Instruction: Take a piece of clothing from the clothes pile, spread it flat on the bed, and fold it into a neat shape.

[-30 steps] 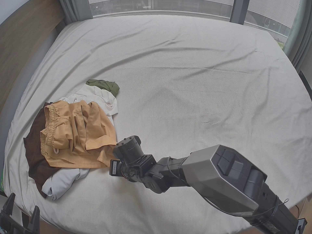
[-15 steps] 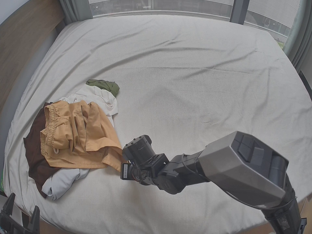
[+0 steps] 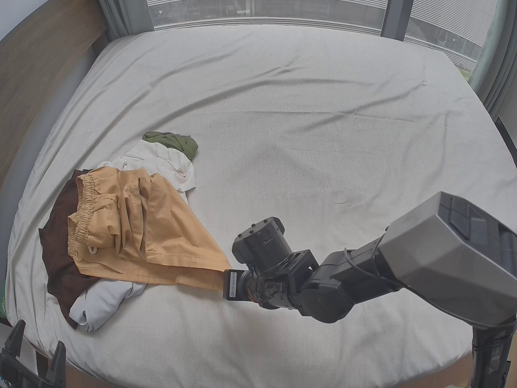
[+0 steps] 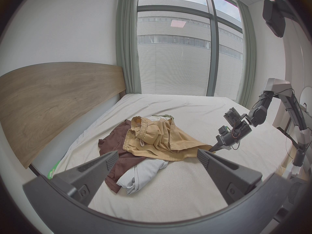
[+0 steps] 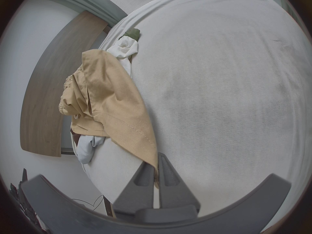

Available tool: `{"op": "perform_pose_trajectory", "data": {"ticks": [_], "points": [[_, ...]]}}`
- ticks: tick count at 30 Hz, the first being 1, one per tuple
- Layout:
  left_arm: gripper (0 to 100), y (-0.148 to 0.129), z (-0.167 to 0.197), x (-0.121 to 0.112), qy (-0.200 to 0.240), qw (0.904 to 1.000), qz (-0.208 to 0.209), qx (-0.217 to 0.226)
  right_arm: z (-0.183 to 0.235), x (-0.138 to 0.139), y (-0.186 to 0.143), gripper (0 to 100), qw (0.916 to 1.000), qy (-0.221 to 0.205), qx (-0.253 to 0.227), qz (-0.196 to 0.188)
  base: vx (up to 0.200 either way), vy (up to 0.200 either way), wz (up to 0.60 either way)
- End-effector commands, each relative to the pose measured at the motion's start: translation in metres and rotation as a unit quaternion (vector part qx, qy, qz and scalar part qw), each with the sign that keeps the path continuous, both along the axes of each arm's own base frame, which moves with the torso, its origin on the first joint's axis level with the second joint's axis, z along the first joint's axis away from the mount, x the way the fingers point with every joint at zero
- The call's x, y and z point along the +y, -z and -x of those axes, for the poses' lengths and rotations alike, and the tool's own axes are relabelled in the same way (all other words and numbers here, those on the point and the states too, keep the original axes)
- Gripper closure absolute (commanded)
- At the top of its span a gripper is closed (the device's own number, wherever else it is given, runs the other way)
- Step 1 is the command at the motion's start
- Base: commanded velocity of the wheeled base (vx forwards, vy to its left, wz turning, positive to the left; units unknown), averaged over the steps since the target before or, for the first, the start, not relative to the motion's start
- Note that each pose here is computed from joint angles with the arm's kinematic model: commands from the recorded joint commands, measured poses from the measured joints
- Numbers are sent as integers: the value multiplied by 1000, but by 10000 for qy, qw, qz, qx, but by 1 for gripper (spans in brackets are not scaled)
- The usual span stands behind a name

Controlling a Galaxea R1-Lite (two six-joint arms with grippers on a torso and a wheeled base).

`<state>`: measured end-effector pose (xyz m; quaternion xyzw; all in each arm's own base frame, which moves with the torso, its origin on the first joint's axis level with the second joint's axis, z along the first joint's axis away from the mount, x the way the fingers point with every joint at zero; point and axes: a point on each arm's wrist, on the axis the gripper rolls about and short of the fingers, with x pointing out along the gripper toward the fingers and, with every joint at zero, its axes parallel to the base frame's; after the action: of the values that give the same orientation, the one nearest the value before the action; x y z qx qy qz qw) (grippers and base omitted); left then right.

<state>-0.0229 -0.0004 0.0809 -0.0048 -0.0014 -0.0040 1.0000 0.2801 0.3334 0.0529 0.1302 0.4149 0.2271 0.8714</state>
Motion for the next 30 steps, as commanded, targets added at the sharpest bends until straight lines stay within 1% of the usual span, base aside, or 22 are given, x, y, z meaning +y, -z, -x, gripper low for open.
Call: {"op": "perform_pose_trajectory", "data": {"ticks": [1, 2, 4, 10, 18, 19, 20, 21, 22, 23, 24, 28, 30], "points": [[0, 5, 0, 0, 6, 10000, -17, 6, 4, -18, -11, 100, 9999, 82, -37, -53, 0, 0, 0], [0, 5, 0, 0, 6, 10000, -17, 6, 4, -18, -11, 100, 9999, 82, -37, -53, 0, 0, 0], [0, 5, 0, 0, 13, 10000, -17, 6, 7, -28, -6, 100, 9999, 137, -18, -38, 0, 0, 0], [0, 5, 0, 0, 13, 10000, -17, 6, 16, -40, 1, 100, 9999, 114, 23, -12, 0, 0, 0], [0, 5, 0, 0, 13, 10000, -17, 6, 26, -60, -1, 100, 9997, 183, 135, 115, 0, 0, 0], [0, 5, 0, 0, 13, 10000, -25, 6, 27, -67, 0, 100, 9995, 237, 172, 154, 0, 0, 0], [0, 5, 0, 0, 13, 10000, -25, 6, 27, -67, 0, 100, 9995, 237, 172, 154, 0, 0, 0], [0, 5, 0, 0, 13, 10000, -17, 6, 30, -75, 3, 100, 9990, 291, 239, 227, 0, 0, 0], [0, 5, 0, 0, 13, 10000, -17, 6, 30, -75, 3, 100, 9990, 291, 244, 233, 0, 0, 0], [0, 5, 0, 0, 13, 10000, -25, 6, 31, -82, 3, 100, 9988, 345, 251, 237, 0, 0, 0], [0, 5, 0, 0, 13, 10000, -25, 6, 31, -82, 3, 100, 9988, 345, 251, 237, 0, 0, 0], [0, 5, 0, 0, 13, 10000, -33, 6, 36, -97, 12, 100, 9986, 426, 220, 239, 0, 0, 0], [0, 5, 0, 0, 21, 10000, -40, 6, 37, -109, 19, 100, 9981, 493, 223, 308, 0, 0, 0]]}}
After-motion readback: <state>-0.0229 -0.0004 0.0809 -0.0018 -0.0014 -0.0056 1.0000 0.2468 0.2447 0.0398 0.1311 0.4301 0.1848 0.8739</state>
